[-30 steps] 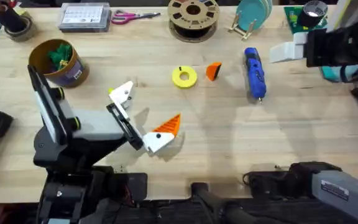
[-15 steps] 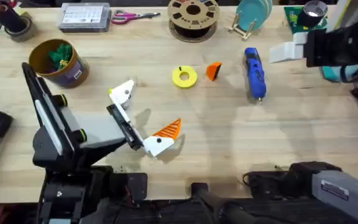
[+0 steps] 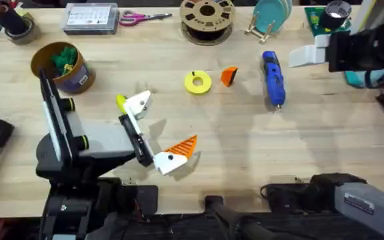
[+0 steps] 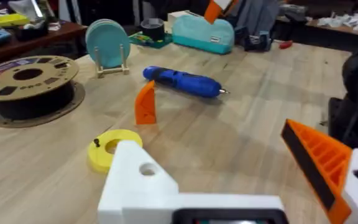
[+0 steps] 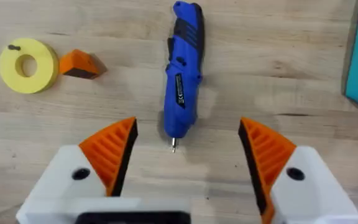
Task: Pick up the gripper from the table and insert it into the empty holder that is missing its gripper. Then pick up a screw, insert it into the mounting hole, and use the screwdriver to tighten it. Finally, clean up the table by picking up the vegetable and placing it into the bucket.
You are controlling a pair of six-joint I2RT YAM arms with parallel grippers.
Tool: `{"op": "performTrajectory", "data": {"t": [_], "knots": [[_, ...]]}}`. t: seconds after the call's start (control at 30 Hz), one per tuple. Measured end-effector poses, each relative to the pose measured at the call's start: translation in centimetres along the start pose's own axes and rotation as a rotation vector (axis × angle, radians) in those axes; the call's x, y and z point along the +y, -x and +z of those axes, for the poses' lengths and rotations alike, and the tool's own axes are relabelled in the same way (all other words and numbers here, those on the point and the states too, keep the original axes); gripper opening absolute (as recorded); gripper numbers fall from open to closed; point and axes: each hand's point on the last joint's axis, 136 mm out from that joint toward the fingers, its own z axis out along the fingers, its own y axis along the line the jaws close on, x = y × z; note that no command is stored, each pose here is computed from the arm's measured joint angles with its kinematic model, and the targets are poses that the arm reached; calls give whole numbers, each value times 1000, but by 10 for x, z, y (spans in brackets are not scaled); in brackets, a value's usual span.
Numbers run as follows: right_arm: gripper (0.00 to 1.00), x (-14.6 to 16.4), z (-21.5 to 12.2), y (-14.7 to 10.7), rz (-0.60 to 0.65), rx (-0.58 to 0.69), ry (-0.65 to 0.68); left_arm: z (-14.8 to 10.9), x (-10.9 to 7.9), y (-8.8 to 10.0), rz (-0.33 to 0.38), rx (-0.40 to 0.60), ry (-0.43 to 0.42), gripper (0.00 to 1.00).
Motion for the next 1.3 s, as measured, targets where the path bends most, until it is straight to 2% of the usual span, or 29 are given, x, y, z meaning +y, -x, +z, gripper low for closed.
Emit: {"op": "performTrajectory", "data": {"t": [0.4, 1.3], "knots": [[998, 0, 0, 0, 0, 0, 0, 0, -9, 0, -7, 0, -53, 985], [998, 0, 0, 2, 0, -7, 0, 0, -10, 0, -7, 0, -58, 985]]}}
